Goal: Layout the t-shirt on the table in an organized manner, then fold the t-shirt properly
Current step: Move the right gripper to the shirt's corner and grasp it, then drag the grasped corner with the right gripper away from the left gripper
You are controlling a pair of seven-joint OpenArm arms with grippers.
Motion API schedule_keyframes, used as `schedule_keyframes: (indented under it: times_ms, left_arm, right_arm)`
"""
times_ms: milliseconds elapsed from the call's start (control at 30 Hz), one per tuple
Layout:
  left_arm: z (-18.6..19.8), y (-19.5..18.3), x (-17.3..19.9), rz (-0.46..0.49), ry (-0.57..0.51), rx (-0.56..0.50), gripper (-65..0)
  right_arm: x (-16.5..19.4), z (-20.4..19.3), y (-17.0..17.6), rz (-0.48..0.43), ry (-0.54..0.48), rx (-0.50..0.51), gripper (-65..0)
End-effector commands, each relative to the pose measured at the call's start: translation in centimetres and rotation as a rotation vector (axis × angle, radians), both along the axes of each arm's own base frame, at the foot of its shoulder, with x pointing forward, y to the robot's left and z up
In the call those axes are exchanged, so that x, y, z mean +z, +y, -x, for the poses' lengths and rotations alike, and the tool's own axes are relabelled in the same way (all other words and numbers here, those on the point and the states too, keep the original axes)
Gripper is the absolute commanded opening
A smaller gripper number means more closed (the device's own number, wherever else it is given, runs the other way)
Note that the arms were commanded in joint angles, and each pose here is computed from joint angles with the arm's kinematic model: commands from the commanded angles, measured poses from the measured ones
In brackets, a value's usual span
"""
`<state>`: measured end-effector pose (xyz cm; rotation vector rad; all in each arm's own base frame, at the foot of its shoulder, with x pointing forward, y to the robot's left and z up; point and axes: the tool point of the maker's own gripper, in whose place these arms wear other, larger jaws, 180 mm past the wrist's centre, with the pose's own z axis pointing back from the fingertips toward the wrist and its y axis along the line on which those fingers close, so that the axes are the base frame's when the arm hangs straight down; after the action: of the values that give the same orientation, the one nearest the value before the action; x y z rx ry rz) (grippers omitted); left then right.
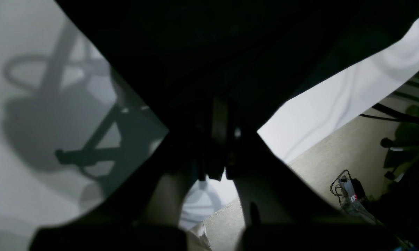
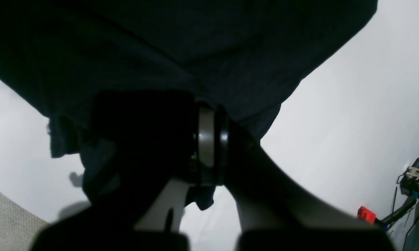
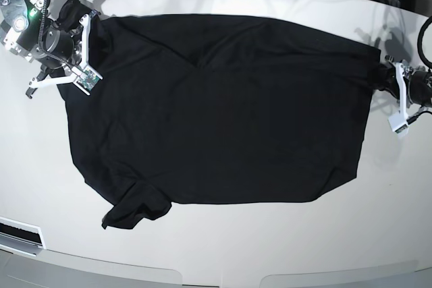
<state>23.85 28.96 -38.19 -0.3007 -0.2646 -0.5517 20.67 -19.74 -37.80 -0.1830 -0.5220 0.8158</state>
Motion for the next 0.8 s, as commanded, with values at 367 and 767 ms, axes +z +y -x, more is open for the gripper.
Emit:
schedule_keyframes:
  times_ms: [367,767]
  left_arm:
    - [-1.2,0.8,1.4,-0.016,-0.042,0.001,-65.0]
    - [-2.9,1.5,2.6,-0.052,-0.090,-0.006,-30.2]
  right_arm:
    - [1.7,-2.2,-0.1,-0.001,-0.077,0.008,-65.0]
    - [3.9,-4.8,-3.6,0.118,-0.213,-0.155,-33.5]
